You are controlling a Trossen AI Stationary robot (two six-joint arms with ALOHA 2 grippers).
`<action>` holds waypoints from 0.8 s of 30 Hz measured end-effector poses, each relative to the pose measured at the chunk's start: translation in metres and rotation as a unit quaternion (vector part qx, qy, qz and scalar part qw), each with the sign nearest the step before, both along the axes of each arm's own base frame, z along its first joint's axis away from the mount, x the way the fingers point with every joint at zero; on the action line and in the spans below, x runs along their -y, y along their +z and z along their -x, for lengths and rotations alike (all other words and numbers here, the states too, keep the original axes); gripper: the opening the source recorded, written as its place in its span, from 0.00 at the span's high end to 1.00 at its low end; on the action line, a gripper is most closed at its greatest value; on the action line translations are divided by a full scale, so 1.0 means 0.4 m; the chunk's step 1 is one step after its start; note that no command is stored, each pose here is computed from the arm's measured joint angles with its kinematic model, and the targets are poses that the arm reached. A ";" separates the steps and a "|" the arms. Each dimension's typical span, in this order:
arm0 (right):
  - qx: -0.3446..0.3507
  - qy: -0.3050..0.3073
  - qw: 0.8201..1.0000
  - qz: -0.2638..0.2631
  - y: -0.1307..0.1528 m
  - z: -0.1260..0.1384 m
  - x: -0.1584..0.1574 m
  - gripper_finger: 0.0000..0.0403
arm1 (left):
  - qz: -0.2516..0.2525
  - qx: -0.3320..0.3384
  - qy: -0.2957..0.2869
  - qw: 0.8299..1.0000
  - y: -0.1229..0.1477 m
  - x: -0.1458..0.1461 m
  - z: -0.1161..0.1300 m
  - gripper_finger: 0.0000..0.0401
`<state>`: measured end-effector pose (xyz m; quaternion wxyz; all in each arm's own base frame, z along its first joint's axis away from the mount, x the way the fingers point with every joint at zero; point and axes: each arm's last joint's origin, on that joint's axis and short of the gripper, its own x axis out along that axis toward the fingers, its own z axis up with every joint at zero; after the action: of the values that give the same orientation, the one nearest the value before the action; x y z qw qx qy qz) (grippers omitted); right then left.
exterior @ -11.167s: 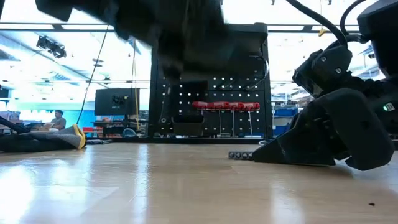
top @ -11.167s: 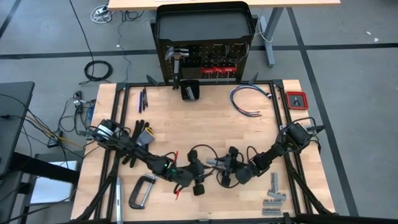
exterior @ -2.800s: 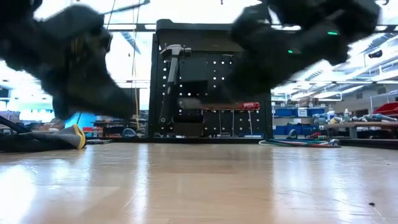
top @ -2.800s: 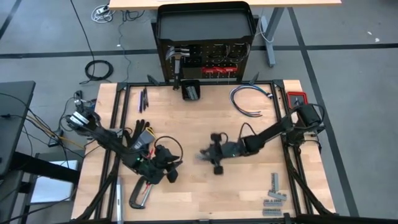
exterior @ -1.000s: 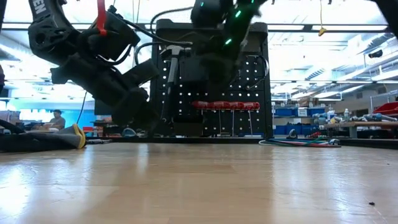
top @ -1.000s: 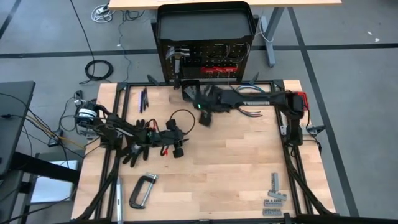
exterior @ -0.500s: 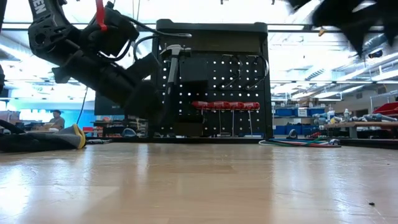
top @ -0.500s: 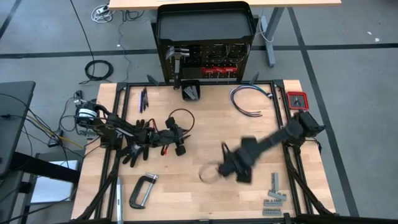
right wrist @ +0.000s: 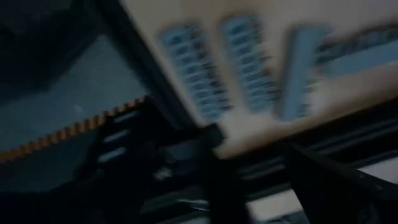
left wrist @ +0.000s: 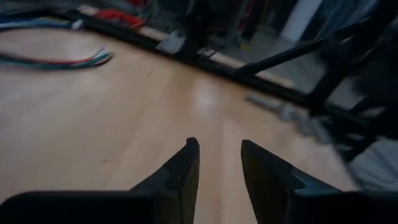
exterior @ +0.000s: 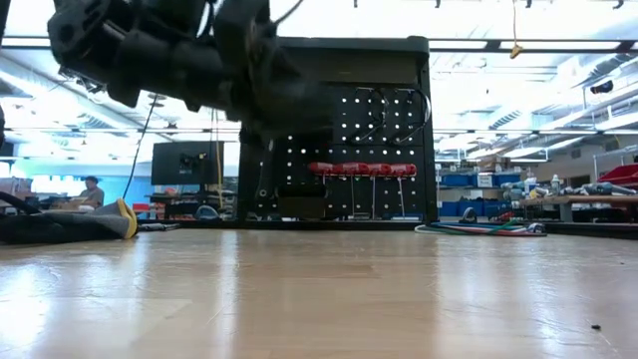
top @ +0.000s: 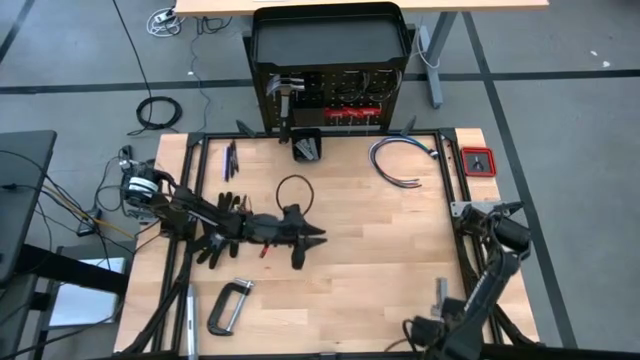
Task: Hang tools onto peg board
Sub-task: Adjust the gray terminal blocks
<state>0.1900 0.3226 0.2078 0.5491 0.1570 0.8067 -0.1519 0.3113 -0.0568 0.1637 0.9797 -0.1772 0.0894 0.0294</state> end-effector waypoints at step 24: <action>-0.040 0.141 0.986 0.081 -0.147 -0.251 0.214 0.07 | 0.018 0.025 -0.061 0.998 -0.046 0.179 -0.118 0.69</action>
<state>0.2903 0.2370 0.1491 0.5430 -0.0100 0.8272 -0.1442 0.3586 -0.1286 0.1453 0.9782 -0.1900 0.0757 -0.0368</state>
